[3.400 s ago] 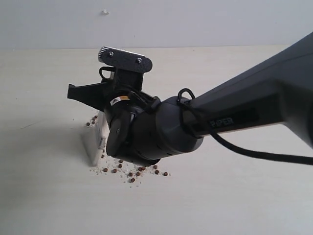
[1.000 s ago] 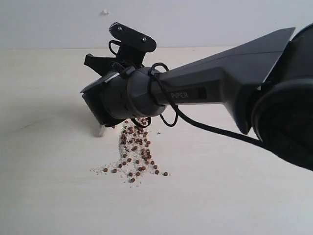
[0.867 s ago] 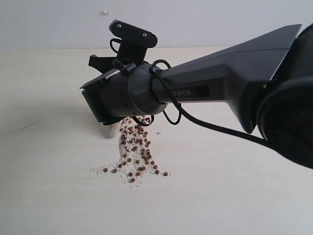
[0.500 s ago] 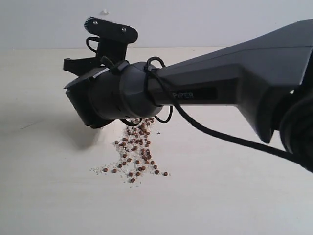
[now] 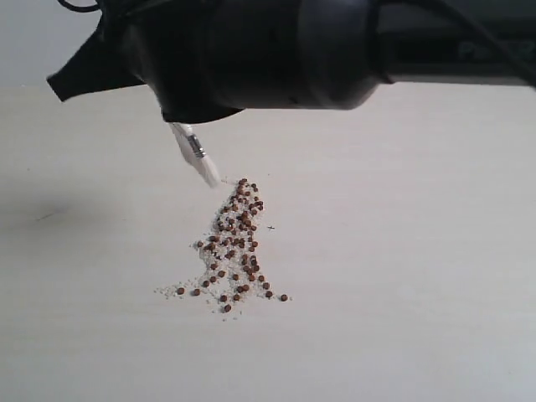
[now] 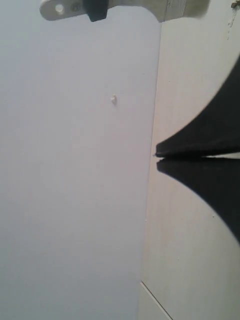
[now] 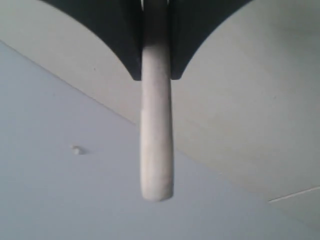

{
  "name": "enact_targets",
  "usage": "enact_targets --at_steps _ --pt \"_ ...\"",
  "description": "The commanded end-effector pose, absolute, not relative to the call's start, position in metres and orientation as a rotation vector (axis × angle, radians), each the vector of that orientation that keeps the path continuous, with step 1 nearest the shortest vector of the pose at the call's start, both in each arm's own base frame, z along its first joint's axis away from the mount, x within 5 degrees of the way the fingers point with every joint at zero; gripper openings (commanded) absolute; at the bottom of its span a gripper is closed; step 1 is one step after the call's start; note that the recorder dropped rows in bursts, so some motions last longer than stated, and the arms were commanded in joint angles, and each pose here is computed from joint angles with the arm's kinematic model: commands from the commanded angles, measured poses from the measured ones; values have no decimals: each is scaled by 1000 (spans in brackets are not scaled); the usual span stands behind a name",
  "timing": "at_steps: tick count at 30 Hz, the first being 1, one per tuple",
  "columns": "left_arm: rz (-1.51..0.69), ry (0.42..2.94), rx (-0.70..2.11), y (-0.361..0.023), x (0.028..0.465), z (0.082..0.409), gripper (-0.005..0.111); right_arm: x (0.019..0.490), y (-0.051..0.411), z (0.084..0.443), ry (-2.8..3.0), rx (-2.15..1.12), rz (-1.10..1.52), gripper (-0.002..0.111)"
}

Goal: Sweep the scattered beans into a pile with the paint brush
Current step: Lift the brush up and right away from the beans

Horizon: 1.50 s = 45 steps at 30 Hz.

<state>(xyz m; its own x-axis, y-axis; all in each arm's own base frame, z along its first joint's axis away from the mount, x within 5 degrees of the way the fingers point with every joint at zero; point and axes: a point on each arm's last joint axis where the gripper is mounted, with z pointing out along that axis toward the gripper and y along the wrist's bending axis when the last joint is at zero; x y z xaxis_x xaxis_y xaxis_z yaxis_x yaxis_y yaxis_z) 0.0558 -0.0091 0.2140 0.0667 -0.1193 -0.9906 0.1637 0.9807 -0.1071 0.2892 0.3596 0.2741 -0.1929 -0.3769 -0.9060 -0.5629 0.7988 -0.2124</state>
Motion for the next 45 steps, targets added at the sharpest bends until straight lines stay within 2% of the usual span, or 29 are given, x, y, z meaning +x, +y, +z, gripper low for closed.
enact_targets --at_steps 1,13,19,26,34,41,45 --pt "-219 1487 20 -8 55 213 0 283 337 273 1711 -1013 337 0" --pt "-219 1487 20 -8 55 213 0 308 254 256 1424 -1456 717 0" --pt "-219 1487 20 -8 55 213 0 341 223 244 1457 -1431 751 0" --pt "-219 1487 20 -8 55 213 0 357 197 236 1403 -1441 926 0" --pt "-219 1487 20 -8 55 213 0 380 153 251 1406 -1205 949 0" --pt "-219 1487 20 -8 55 213 0 399 149 285 1256 -1192 932 0" --pt "-219 1487 20 -8 55 213 0 407 150 289 1231 -1203 913 0"
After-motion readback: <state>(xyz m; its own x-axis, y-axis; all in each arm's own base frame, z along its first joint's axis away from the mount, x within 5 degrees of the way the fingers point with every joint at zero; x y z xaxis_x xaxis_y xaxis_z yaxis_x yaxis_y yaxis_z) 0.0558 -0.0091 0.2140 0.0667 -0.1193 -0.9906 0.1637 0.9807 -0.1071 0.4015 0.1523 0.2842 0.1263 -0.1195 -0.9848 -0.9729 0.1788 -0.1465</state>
